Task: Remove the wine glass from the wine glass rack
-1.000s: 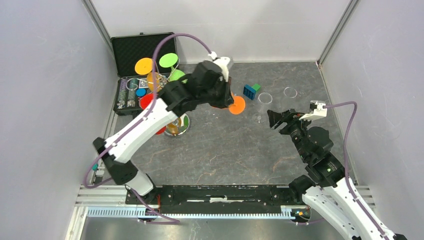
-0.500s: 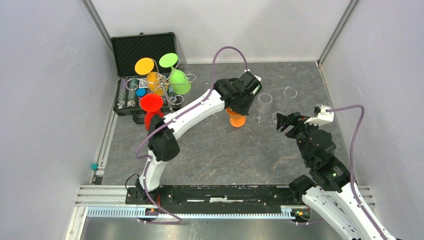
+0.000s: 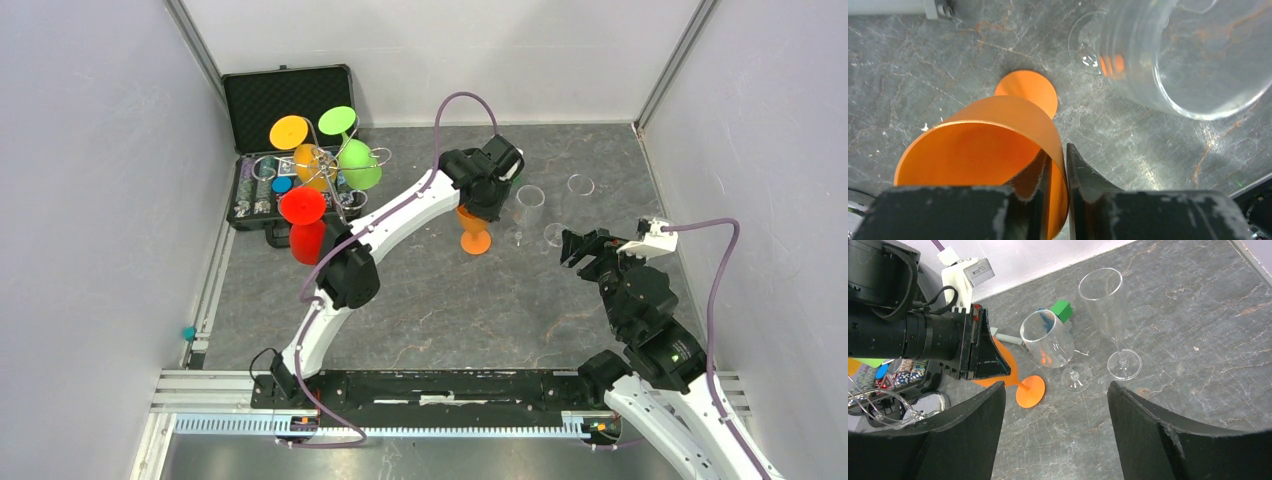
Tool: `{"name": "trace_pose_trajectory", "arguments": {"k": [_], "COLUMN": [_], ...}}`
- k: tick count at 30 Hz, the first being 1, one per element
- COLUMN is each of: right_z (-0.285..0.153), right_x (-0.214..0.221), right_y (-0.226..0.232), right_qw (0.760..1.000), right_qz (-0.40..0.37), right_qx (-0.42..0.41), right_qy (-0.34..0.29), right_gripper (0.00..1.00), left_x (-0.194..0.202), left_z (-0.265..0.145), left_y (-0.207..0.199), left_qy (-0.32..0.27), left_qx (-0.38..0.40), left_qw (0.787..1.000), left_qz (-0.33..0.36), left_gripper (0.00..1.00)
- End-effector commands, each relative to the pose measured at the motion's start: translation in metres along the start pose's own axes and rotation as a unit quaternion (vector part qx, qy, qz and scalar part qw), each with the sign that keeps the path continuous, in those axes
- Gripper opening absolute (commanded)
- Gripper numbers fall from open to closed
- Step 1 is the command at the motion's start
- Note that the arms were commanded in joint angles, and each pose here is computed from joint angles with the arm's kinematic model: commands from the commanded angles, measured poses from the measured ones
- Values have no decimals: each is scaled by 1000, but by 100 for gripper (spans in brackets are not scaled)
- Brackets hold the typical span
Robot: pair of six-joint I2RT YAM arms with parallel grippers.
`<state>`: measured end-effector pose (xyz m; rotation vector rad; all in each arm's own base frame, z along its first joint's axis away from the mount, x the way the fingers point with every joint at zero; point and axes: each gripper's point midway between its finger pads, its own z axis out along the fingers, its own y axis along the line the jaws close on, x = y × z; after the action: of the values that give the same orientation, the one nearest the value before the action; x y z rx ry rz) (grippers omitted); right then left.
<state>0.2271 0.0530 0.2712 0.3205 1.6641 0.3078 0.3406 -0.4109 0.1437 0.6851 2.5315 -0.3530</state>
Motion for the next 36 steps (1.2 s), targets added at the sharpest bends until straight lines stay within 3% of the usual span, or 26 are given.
{"name": "trace_pose_trajectory", "arguments": {"k": [1, 4, 9, 15, 20, 21, 25, 29, 32, 36], "right_z": [3, 2, -4, -8, -3, 2, 8, 13, 15, 17], "right_x": [2, 1, -6, -5, 0, 5, 15, 25, 31, 40], "right_y": [-7, -6, -5, -6, 4, 11, 18, 18, 20, 23], "right_qw": [1000, 1000, 1000, 1000, 999, 998, 997, 998, 998, 997], "right_qz": [-6, -6, 3, 12, 33, 44, 46, 33, 30, 26], "right_qx": [19, 16, 9, 4, -21, -40, -53, -49, -54, -61], "right_qy": [-3, -3, -12, -13, -18, -21, -11, 7, 17, 31], "right_gripper": [79, 80, 80, 80, 80, 81, 81, 81, 81, 81], "left_x": [-27, -42, -61, -79, -83, -86, -89, -83, -66, -40], "left_z": [-2, -7, -36, -109, -170, -205, -266, -319, -343, -360], "left_y": [4, 2, -1, -9, 3, 13, 22, 58, 102, 147], "left_qy": [-32, -53, -86, -145, -215, -262, -327, -386, -424, -438], "left_qx": [14, 36, 55, 90, 77, 62, 57, -5, -90, -179], "left_qw": [999, 998, 995, 985, 971, 961, 943, 921, 893, 873], "left_qz": [13, 4, 3, 26, 69, 63, 29, -44, -122, -116], "left_gripper": [24, 40, 50, 72, 99, 100, 100, 100, 100, 100]}}
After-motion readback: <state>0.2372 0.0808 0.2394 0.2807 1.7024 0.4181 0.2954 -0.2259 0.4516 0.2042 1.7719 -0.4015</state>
